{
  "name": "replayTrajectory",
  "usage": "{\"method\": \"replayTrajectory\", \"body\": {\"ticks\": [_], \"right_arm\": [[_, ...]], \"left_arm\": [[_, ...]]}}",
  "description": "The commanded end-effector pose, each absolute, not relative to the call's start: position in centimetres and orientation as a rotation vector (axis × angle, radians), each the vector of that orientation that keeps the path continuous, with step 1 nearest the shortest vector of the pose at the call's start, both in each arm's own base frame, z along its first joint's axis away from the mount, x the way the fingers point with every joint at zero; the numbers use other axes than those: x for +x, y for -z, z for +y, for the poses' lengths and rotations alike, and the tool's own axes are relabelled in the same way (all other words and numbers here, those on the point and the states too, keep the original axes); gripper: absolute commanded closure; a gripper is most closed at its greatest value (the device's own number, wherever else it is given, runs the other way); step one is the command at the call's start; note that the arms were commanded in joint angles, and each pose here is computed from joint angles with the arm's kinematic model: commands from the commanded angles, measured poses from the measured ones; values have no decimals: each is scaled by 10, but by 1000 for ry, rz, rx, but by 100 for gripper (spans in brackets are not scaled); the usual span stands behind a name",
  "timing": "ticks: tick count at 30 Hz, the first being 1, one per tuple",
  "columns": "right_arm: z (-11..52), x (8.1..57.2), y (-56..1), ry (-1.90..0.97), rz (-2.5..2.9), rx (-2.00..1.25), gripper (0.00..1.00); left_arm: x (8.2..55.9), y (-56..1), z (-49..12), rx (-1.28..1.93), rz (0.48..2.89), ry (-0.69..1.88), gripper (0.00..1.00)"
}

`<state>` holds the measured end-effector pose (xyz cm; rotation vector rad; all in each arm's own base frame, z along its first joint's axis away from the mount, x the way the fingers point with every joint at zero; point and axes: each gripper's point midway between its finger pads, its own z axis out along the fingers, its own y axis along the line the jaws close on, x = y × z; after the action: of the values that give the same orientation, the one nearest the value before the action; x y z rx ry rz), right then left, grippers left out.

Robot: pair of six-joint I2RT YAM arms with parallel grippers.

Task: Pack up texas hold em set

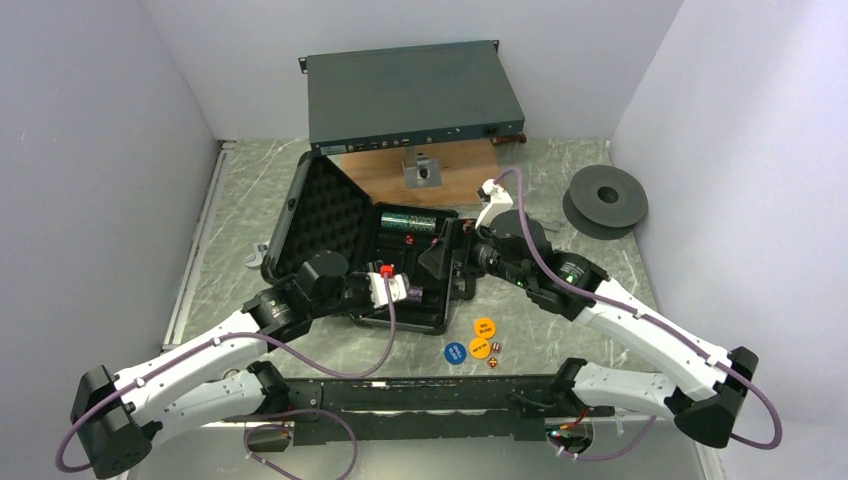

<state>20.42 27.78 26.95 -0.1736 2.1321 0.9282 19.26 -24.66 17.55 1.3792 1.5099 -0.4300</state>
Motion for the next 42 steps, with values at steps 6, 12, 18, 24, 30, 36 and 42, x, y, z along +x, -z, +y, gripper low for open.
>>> {"method": "replayTrajectory", "body": {"ticks": [6,12,18,24,30,36,42], "right_arm": [[240,208,-243,-721,2170,-107,11],[230,202,-241,-707,2161,-124,11],[223,199,-237,-682,2165,-140,11],[218,197,-233,-661,2171,-144,11],[214,196,-230,-646,2174,-145,11],[215,196,-227,-639,2182,-154,11],[214,197,-224,-623,2188,-164,11]], "left_arm": [[203,-193,-251,1446,1388,346,100],[205,-177,-248,1514,1390,305,100],[205,-158,-244,1620,1390,260,100],[202,-138,-240,1720,1457,277,100],[206,-119,-236,1800,1540,249,100],[211,-106,-234,1846,1578,220,100],[216,-100,-227,1855,1602,163,99]]}}
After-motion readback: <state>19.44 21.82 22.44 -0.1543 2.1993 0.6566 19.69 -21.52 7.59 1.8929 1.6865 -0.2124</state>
